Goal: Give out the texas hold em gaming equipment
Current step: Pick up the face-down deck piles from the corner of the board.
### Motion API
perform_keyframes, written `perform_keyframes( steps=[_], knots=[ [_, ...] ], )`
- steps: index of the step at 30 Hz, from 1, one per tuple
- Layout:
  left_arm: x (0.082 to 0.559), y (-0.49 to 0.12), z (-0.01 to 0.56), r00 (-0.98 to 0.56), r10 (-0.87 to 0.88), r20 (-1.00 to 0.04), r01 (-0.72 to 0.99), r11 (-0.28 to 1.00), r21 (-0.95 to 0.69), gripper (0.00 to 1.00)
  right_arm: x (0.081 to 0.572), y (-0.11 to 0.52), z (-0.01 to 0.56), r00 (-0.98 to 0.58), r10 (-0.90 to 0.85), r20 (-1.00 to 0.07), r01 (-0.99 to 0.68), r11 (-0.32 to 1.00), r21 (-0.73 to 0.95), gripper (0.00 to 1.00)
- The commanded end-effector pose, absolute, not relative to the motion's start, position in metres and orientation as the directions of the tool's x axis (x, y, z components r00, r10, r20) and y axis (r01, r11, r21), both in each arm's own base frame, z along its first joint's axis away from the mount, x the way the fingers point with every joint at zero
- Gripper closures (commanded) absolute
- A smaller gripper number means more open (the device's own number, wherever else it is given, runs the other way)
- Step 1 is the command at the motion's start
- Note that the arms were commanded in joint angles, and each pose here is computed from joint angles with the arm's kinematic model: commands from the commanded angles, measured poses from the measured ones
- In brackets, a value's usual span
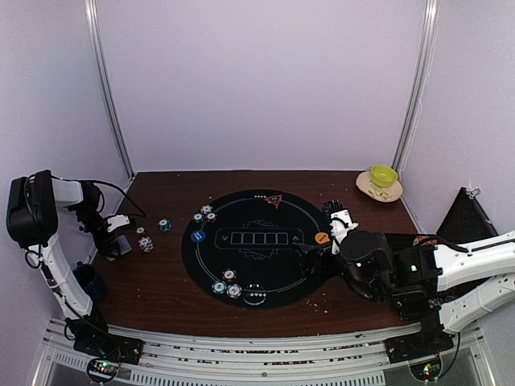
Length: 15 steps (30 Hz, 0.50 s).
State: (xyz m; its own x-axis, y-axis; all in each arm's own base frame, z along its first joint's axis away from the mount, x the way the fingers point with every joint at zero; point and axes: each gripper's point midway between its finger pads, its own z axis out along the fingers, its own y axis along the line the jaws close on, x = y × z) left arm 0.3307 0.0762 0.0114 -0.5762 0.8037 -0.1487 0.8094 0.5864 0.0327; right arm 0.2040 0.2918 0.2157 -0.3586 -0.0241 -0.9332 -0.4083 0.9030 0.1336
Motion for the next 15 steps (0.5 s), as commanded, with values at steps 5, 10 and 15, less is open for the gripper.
perform_keyframes(
  steps=[5,10,15],
  knots=[
    [0.3049,0.0683,-0.0158,-0.564,0.820,-0.097,0.825,0.557,-0.092,0.32,0.2034,0.2908,0.2164,-0.346,-0.032,-0.938,-0.410,0.904,0.121,0.00],
    [0.3044,0.0667,-0.0142,-0.569,0.816,-0.101,0.821,0.560,-0.108,0.47,0.2034,0.2905,0.2164,-0.344,-0.034,-0.938,-0.409,0.905,0.117,0.00],
    [0.3060,0.0670,-0.0106,-0.576,0.811,-0.103,0.817,0.567,-0.100,0.61,0.2041,0.2899,0.2164,-0.341,-0.036,-0.939,-0.405,0.907,0.113,0.00]
  ],
)
